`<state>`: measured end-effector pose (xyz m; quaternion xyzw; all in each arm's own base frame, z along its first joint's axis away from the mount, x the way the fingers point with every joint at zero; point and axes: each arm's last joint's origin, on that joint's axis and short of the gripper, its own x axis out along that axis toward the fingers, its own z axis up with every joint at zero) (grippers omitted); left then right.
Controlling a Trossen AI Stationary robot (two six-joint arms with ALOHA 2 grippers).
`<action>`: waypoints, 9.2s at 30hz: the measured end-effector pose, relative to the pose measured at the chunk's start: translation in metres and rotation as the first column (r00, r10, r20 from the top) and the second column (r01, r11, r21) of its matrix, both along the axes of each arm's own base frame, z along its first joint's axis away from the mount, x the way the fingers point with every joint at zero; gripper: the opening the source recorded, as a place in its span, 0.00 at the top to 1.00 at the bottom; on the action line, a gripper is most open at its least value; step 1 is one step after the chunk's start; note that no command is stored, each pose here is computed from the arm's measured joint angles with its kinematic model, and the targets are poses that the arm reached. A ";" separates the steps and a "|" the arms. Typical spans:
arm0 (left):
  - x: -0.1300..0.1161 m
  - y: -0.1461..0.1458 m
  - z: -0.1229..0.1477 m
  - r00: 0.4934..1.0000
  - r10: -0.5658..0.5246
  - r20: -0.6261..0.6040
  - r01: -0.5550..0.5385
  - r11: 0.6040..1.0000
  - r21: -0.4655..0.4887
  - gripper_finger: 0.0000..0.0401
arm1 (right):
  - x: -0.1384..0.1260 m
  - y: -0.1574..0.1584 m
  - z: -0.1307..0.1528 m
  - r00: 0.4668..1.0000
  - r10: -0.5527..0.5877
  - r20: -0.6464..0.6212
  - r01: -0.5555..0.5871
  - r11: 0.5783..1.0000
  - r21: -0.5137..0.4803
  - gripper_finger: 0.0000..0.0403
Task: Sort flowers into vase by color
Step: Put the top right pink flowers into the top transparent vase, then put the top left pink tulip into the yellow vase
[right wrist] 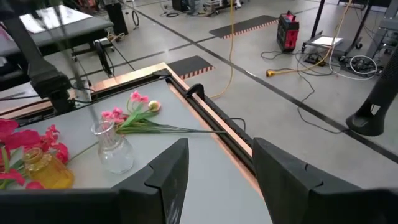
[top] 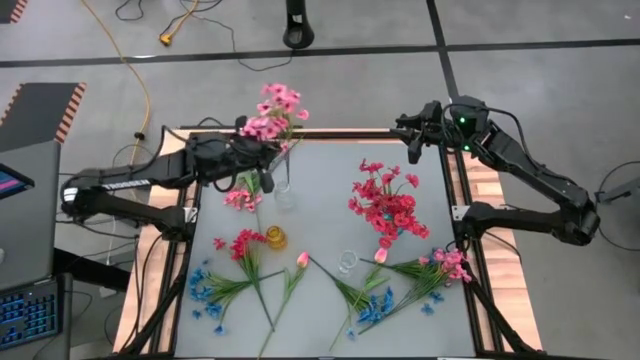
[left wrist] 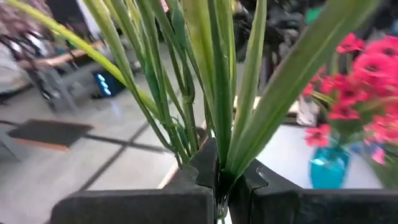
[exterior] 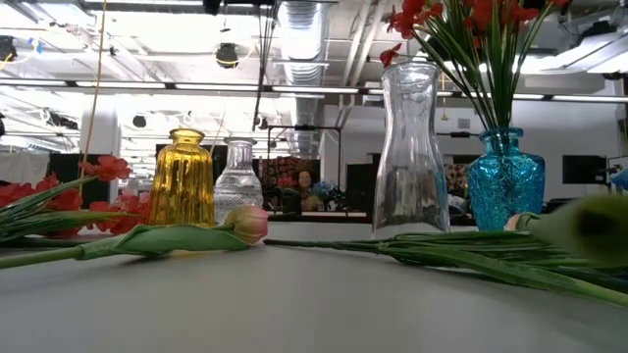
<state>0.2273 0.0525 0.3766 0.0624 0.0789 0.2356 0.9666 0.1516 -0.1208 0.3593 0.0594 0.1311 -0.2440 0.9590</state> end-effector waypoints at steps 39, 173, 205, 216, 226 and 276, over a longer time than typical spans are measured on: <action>-0.021 0.001 -0.067 0.961 0.044 -0.272 -0.105 0.972 -0.211 0.73 | 0.000 0.000 0.000 1.000 0.001 0.000 -0.001 1.000 0.001 0.50; -0.082 0.029 -0.073 0.795 0.511 -0.328 -0.607 0.652 -0.454 1.00 | 0.000 0.000 0.000 1.000 0.001 0.000 -0.001 1.000 0.002 0.50; -0.059 -0.061 -0.027 0.999 0.048 0.013 -0.045 0.986 -0.157 1.00 | 0.000 0.000 0.000 1.000 0.001 0.000 -0.001 1.000 0.001 0.50; -0.045 -0.078 -0.035 0.994 0.095 -0.055 -0.097 0.995 -0.033 1.00 | 0.000 0.000 0.000 1.000 0.002 0.000 -0.002 1.000 0.002 0.50; -0.045 -0.085 -0.025 0.996 0.091 -0.001 -0.091 0.995 0.032 1.00 | 0.000 0.000 0.000 1.000 0.001 0.000 -0.001 1.000 0.002 0.50; -0.024 -0.091 -0.030 0.989 0.129 -0.075 -0.110 0.970 0.217 1.00 | 0.000 0.000 0.000 1.000 0.001 0.000 -0.001 1.000 0.002 0.50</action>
